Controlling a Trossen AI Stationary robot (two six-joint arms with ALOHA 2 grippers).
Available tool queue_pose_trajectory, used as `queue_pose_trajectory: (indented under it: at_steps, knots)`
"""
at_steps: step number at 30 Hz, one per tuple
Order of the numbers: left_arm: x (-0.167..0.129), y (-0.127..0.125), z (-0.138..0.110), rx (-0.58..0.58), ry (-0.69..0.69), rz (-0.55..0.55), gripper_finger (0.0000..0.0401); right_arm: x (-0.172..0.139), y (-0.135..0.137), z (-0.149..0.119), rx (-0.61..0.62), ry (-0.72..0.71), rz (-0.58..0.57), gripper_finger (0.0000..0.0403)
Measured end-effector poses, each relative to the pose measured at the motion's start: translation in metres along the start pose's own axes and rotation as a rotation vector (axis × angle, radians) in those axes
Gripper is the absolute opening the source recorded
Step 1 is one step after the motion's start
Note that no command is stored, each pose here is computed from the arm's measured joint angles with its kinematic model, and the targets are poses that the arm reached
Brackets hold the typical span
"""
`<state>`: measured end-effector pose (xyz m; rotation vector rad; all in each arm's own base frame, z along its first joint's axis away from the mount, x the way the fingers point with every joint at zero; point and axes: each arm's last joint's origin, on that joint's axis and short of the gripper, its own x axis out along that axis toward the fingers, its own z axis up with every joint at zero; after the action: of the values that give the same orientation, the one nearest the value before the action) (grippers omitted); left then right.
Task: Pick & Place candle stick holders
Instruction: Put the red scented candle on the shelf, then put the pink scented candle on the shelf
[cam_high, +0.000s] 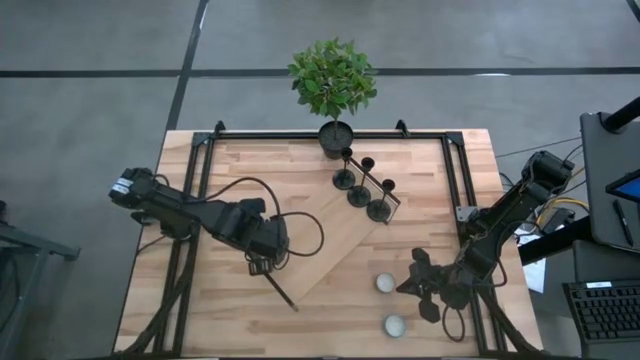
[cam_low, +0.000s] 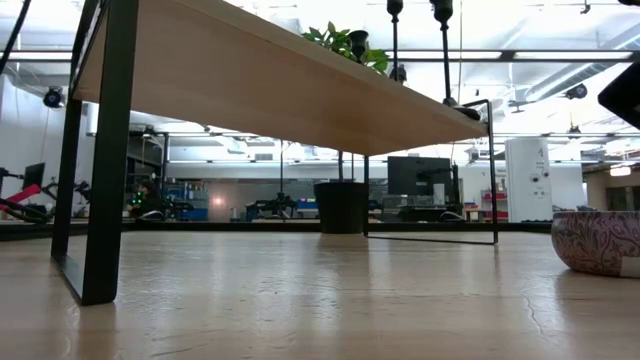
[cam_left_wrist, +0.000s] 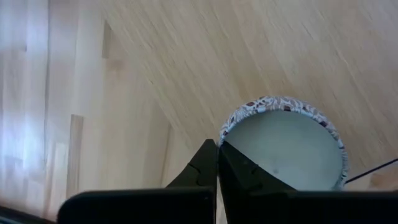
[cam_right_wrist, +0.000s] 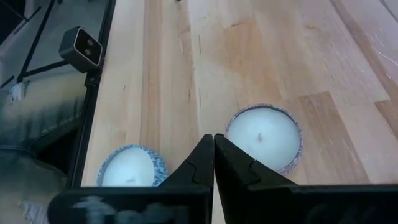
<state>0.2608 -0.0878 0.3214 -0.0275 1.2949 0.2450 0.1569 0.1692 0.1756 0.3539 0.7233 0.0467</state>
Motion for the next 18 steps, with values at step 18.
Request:
queue_pose_trajectory:
  at_steps: [18]
  knots:
    - [-0.0031,0.0012,0.0006,-0.046,-0.008,0.014,0.0068,0.0000,-0.0001,0.0000,0.001,0.000,0.000,0.0008]
